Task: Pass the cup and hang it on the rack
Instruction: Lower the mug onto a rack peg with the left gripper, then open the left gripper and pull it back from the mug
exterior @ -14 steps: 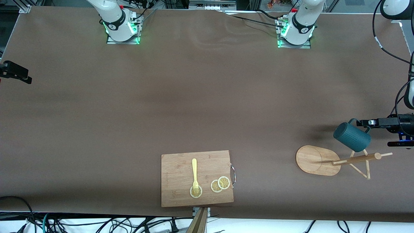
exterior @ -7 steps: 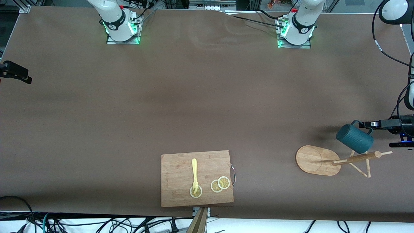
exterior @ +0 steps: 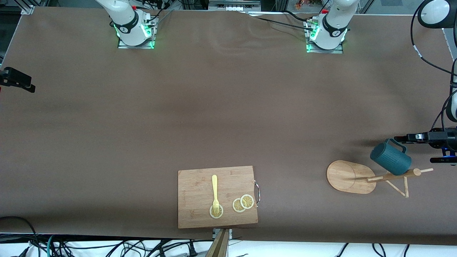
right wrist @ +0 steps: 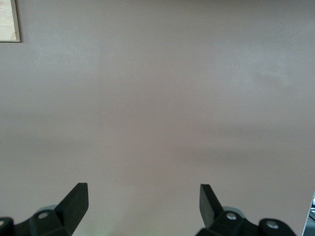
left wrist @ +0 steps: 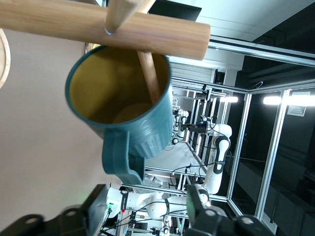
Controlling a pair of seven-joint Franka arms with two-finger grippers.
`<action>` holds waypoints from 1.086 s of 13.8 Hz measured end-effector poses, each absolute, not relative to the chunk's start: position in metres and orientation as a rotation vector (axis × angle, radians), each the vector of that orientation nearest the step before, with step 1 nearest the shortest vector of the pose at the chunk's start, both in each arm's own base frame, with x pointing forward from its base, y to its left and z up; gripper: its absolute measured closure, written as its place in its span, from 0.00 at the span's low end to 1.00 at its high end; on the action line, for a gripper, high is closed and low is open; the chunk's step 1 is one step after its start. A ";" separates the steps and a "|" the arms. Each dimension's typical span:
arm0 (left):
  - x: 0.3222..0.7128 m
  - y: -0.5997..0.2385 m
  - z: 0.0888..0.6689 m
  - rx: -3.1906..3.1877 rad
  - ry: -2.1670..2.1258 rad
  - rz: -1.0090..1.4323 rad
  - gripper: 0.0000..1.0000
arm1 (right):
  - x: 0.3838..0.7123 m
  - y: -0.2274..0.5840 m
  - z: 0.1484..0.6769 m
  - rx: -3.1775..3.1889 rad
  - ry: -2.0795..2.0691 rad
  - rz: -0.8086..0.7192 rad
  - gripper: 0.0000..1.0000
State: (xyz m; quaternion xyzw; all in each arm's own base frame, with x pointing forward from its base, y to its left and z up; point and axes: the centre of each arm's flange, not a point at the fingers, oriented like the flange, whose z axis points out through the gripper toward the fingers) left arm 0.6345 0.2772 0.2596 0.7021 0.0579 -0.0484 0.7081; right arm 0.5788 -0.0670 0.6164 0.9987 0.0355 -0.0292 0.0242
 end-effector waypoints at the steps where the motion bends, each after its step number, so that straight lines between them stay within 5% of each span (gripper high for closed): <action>1: 0.634 0.278 0.260 1.558 0.126 -0.110 0.11 | 0.579 -0.067 0.616 3.090 0.110 -0.091 0.00; 2: 0.632 0.279 0.261 1.557 0.118 -0.119 0.01 | 0.579 -0.067 0.616 3.090 0.110 -0.091 0.00; 9: 0.631 0.256 0.344 1.924 0.040 -0.326 0.00 | 0.579 -0.068 0.615 3.090 0.107 -0.093 0.00; 15: 0.647 0.076 0.477 2.595 -0.166 -0.595 0.00 | 0.579 -0.069 0.615 3.090 0.106 -0.093 0.00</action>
